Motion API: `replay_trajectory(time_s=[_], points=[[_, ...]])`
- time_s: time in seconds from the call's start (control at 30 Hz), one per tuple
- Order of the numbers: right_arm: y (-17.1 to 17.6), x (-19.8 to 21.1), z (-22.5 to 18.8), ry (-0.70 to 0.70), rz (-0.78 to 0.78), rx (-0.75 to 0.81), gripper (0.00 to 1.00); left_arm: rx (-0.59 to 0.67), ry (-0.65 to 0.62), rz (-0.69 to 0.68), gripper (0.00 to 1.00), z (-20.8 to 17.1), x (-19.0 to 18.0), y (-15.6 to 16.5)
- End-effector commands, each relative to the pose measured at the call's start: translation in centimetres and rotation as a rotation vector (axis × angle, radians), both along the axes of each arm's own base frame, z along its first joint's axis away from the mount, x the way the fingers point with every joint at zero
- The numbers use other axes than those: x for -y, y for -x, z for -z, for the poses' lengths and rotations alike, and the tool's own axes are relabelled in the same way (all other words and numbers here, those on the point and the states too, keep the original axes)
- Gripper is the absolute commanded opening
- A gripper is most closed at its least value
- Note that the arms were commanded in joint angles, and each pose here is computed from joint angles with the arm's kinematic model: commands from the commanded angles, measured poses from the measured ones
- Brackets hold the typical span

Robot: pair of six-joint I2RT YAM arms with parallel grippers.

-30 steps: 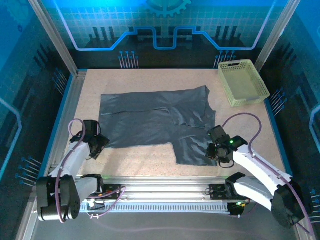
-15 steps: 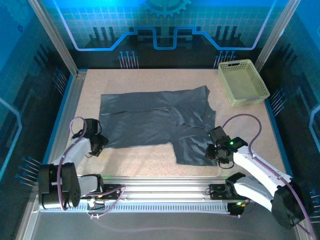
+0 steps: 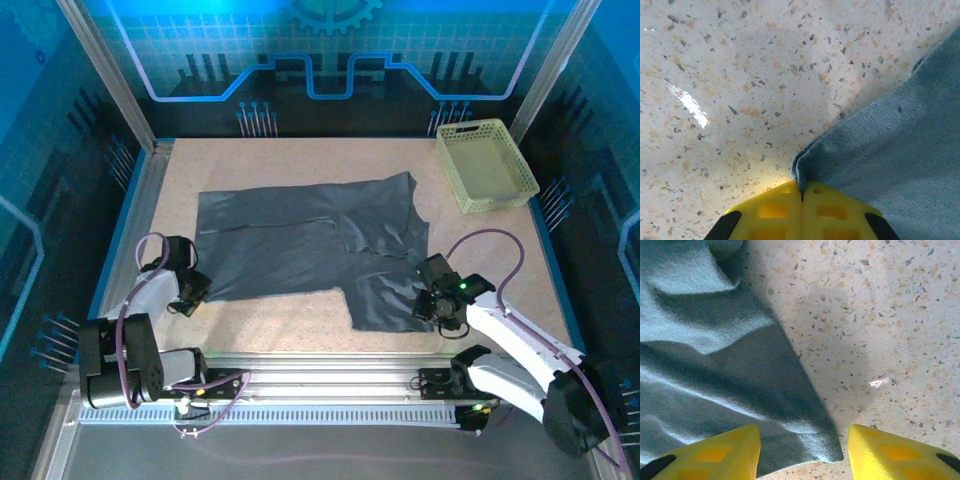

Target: Fold the inside-out t-shirt

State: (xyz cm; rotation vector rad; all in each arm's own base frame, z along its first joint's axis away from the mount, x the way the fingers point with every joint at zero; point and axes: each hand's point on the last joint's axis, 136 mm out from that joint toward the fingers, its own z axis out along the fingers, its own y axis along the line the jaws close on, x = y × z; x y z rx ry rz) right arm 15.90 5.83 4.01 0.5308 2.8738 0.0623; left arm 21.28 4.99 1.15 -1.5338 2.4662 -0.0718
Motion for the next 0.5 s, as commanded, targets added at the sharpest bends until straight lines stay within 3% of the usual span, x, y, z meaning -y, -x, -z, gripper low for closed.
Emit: replay_trajectory(time_s=[0.0,0.47], points=[[0.9,0.2,0.1,0.010,0.025,-0.031,0.50,0.120,-0.032,0.001,0.03,-0.6,-1.2,-3.3],[0.7,-1.6,0.7,0.036,-0.008,-0.086,0.49,0.181,-0.015,-0.098,0.00,-1.4,-4.2,-3.9]])
